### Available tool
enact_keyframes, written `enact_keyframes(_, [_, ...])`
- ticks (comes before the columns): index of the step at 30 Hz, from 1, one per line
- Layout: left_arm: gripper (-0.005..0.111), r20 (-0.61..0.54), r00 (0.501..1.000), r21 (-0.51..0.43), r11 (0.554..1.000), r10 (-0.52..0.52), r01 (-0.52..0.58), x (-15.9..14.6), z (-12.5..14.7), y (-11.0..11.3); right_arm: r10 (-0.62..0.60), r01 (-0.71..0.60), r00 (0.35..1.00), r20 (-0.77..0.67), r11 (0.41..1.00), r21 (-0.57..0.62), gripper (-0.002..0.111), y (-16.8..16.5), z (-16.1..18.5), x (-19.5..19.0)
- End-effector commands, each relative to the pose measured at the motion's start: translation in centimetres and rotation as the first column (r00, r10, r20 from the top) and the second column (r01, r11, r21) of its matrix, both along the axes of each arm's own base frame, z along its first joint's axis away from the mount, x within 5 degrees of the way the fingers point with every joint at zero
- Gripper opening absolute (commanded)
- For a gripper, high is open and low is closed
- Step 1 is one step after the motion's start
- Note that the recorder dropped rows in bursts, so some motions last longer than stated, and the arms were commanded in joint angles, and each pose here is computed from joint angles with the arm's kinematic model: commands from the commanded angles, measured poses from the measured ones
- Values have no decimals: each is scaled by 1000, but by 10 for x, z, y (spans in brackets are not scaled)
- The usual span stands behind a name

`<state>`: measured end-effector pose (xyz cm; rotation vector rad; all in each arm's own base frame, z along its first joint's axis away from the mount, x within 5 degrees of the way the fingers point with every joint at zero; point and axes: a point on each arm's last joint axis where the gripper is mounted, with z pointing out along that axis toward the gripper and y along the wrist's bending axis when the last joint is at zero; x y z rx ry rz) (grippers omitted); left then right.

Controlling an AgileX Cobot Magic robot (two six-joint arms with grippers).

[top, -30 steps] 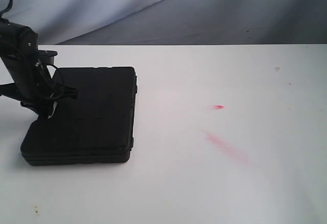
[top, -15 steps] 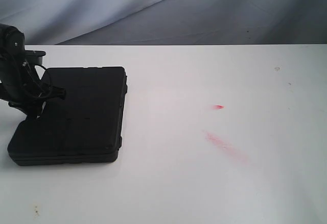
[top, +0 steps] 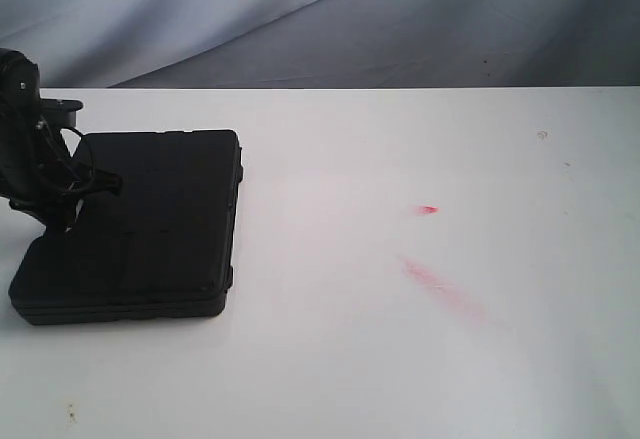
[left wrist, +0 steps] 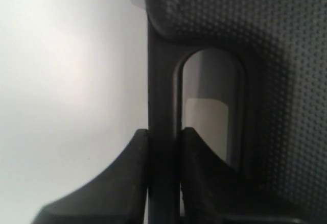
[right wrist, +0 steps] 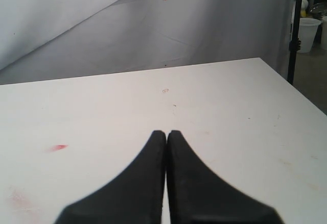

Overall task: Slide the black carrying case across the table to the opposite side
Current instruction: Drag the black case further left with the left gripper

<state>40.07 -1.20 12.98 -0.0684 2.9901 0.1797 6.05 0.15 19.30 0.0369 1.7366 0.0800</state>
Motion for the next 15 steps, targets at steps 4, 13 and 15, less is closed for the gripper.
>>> enact_keyframes(4, [0,15,1000,-13,1000,-3,4,-1,5,-1,2,-2,1000,-5,1000,6,0,0,-1,0])
enact_keyframes(13, [23,20,1000,-22,1000,21,-21,-1,5,-1,2,-2,1000,-5,1000,6,0,0,-1,0])
enact_keyframes(15, [30,20,1000,-22,1000,21,-21,-1,5,-1,2,-2,1000,-5,1000,6,0,0,-1,0])
